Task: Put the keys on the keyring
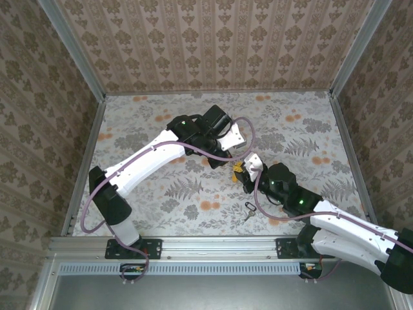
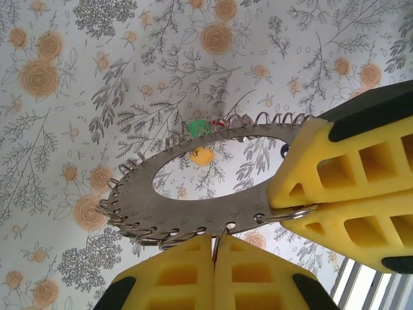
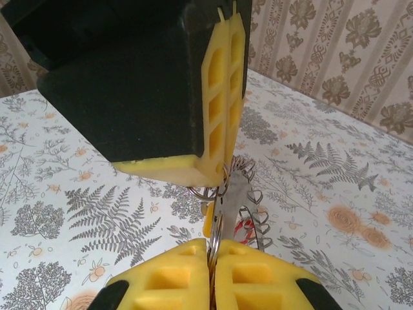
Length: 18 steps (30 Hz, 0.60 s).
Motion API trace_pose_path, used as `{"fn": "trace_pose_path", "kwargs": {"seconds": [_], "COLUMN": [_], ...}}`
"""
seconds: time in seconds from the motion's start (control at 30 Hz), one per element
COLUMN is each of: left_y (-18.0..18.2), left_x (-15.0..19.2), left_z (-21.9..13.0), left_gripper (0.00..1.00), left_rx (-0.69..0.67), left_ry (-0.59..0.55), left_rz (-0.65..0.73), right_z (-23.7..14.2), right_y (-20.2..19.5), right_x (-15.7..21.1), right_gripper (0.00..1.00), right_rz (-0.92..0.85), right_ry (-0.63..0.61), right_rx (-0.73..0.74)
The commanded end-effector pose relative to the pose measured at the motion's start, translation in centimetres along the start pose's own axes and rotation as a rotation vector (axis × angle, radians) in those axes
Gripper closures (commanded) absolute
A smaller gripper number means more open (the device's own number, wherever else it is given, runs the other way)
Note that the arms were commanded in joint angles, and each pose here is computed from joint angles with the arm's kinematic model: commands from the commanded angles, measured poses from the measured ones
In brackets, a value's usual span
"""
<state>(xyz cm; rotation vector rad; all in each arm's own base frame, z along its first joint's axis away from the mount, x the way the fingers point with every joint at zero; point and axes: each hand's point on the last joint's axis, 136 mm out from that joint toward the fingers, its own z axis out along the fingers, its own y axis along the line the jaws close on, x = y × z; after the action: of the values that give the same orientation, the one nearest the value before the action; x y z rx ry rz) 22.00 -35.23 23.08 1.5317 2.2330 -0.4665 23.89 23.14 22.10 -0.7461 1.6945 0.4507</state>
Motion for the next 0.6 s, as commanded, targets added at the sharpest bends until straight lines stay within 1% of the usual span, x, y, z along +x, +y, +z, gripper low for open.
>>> {"fn": "trace_pose_path", "kwargs": {"seconds": [0.0, 0.2, 0.37, 0.57], "left_y": [3.0, 3.1, 3.3, 3.7], "left_x": [1.3, 0.7, -0.4, -1.6], "left_z": [0.5, 0.8, 0.6, 0.0], "left_gripper": [1.0, 1.0, 1.0, 1.0], "left_rx": [-0.131, -0.125, -0.099, -0.099], "left_ry": [0.075, 0.037, -0.053, -0.16], "left_rz": [-0.055, -0.087, -0.149, -0.201], "right_z": [-1.1, -0.9, -0.9, -0.9], "right_y": [0.9, 1.4, 1.6, 1.7], "right_x": [-4.4, -4.3, -4.3, -4.3], "right_gripper": [1.0, 1.0, 1.0, 1.0], "right_rz": [-0.017, -0.02, -0.022, -0.021], "right_ry": [-0.162, -0.156, -0.156, -0.161], "right_rx": [-0.038, -0.051, -0.059, -0.061]}}
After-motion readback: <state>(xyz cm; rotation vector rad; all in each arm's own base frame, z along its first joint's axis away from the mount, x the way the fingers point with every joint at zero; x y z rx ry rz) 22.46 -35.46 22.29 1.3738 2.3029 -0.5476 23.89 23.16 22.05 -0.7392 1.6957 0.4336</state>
